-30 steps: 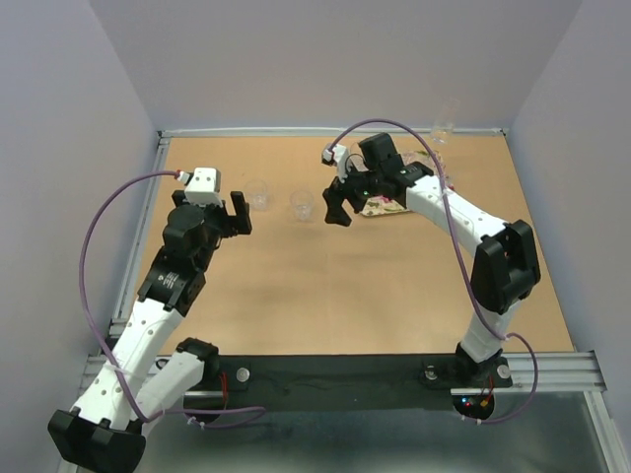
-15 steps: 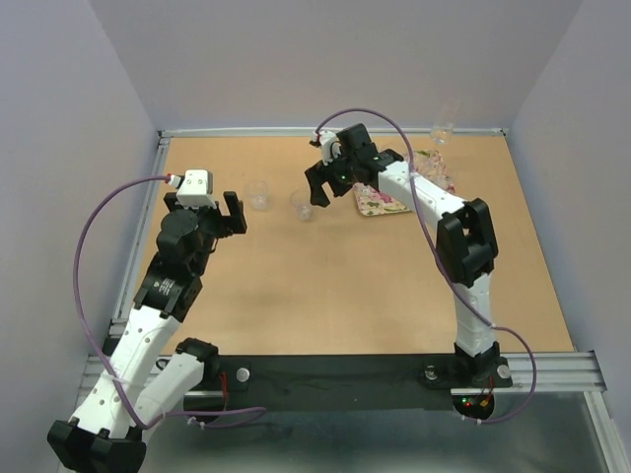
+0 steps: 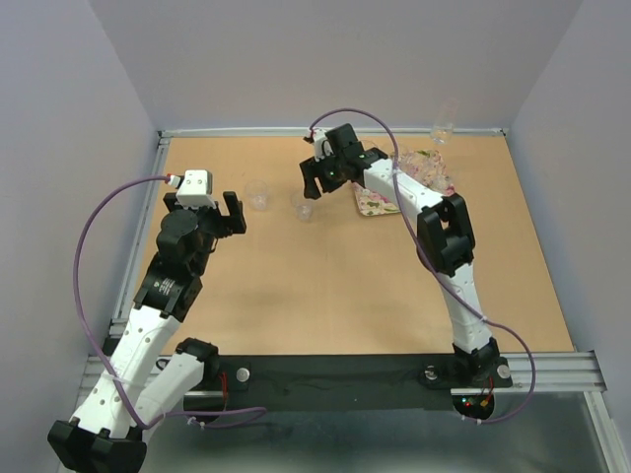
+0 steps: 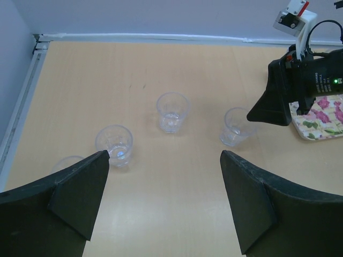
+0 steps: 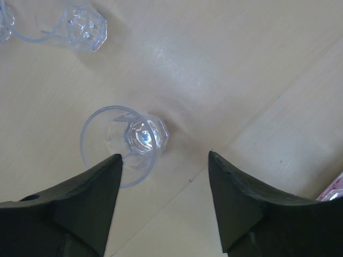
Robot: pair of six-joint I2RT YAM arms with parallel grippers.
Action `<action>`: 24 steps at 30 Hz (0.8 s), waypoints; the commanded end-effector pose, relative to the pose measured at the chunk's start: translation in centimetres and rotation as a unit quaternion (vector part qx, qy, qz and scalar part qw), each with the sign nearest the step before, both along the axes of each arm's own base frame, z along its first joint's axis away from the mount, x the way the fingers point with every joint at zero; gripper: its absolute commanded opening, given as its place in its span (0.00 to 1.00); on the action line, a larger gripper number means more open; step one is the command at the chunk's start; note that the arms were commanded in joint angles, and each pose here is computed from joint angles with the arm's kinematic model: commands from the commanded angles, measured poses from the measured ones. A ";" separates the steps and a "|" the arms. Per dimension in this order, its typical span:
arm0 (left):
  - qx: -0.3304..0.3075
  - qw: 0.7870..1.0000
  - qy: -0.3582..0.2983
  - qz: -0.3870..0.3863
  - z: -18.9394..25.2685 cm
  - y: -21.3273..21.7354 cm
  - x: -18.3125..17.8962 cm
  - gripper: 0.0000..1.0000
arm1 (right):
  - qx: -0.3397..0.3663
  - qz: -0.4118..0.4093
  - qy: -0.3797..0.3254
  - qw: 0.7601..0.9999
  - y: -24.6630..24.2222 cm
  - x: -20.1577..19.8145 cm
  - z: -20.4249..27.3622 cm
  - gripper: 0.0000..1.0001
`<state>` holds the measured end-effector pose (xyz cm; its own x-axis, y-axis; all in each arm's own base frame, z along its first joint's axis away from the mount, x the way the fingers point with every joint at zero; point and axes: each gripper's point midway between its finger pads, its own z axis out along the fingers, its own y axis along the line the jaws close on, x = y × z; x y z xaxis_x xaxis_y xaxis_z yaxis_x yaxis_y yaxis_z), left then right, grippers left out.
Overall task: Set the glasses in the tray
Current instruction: Grab a glass with a robot arm
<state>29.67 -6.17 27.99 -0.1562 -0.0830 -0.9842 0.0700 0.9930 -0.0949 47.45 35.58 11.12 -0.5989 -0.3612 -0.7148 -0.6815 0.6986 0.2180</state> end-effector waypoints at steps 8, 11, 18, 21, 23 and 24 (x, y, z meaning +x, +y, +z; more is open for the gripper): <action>-0.004 1.000 -0.030 0.010 1.4 0.5 0.2 0.96 | 0.007 -0.002 -0.007 1.000 1.4 0.8 -0.4 0.43; -0.005 0.999 -0.030 0.010 1.5 0.5 0.2 0.96 | 0.003 -0.001 -0.008 1.000 1.5 0.7 -0.6 0.38; -0.006 0.999 -0.032 0.011 1.5 0.6 0.2 0.96 | -0.013 0.008 -0.012 1.000 1.2 0.6 -1.2 0.07; -0.006 0.999 -0.033 0.011 1.6 0.6 0.1 0.96 | -0.017 0.021 -0.027 0.999 1.1 0.6 -0.2 0.00; -0.007 0.999 -0.034 0.011 1.6 0.6 0.1 0.96 | -0.016 0.043 -0.044 0.998 1.1 0.3 1.2 0.00; -0.007 0.999 -0.035 0.013 1.7 0.7 0.1 0.96 | -0.018 0.059 -0.047 0.997 1.1 -0.2 1.5 0.00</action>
